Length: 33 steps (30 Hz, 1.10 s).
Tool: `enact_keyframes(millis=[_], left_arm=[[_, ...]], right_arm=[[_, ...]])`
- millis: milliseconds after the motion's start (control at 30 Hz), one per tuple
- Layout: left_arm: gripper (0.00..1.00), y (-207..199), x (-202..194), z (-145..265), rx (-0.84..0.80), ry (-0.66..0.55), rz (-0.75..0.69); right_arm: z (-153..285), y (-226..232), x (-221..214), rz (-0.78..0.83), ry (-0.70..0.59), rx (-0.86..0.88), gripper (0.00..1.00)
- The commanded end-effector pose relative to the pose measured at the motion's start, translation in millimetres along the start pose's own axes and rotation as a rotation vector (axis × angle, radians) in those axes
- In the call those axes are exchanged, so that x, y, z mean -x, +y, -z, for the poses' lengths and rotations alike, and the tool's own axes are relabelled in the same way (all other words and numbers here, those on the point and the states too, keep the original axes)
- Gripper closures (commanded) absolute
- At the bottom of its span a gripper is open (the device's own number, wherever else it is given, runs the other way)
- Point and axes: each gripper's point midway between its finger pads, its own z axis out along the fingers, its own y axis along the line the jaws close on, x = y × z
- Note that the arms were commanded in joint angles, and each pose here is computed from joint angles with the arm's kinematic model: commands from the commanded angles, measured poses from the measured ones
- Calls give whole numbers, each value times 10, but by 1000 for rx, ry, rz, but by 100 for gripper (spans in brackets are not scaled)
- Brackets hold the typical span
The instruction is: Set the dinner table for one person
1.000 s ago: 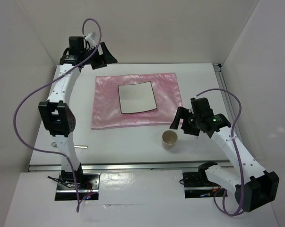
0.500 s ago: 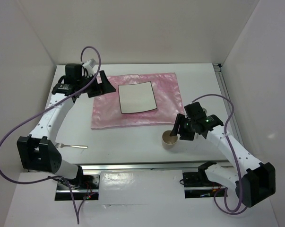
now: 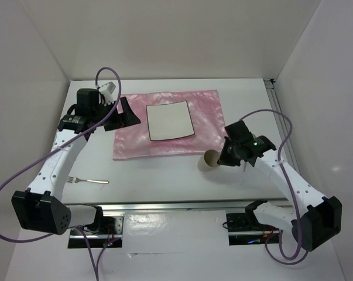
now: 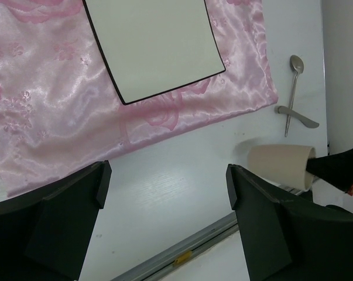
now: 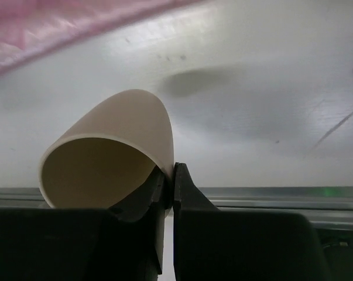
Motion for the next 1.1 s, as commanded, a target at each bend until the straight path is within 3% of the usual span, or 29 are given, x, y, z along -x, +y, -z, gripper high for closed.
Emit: enact_keyframes(millis=[0,33,100,133,200,267,333,367,400,467,500,667,867,1067], left_arm=[[1,-89,205,256,41,-84,-32],[1,-51,200,258,64,-85,-19],[0,25,221,295,117,-107,8],[0,126,218,337,179,-121,23],[0,259,131,321,249,-106,45],[0,418,35,353,329,-93,68],[0,539,-79,322,373,-69,86],[0,622,-129,329,415,-64,107],[0,711,-212,323,454,-49,127],[0,812,-261,353,512,-48,150],[0,878,-355,298,532,-7,158],[0,966,-543,218,556,58,162],[0,1005,-671,211,551,31,206],[0,1244,-813,255,675,34,275]], right_arm=[[457,290,655,11,-201,9,100],[360,229,649,33,-183,-39,100],[476,419,1055,52,-273,-57,100],[255,440,1149,95,-242,-122,100],[257,670,1605,106,-315,-121,100],[-145,746,1892,136,-283,-164,100],[-167,930,2350,123,-342,-122,100],[-494,902,2414,121,-297,-161,100],[-380,1043,2722,107,-367,-125,100],[-706,1059,2842,110,-337,-140,100],[-626,1107,3044,90,-374,-113,100],[-1022,1007,3217,62,-343,-104,100],[-1335,787,3291,29,-317,-109,100],[-1611,630,3271,26,-283,-131,100]])
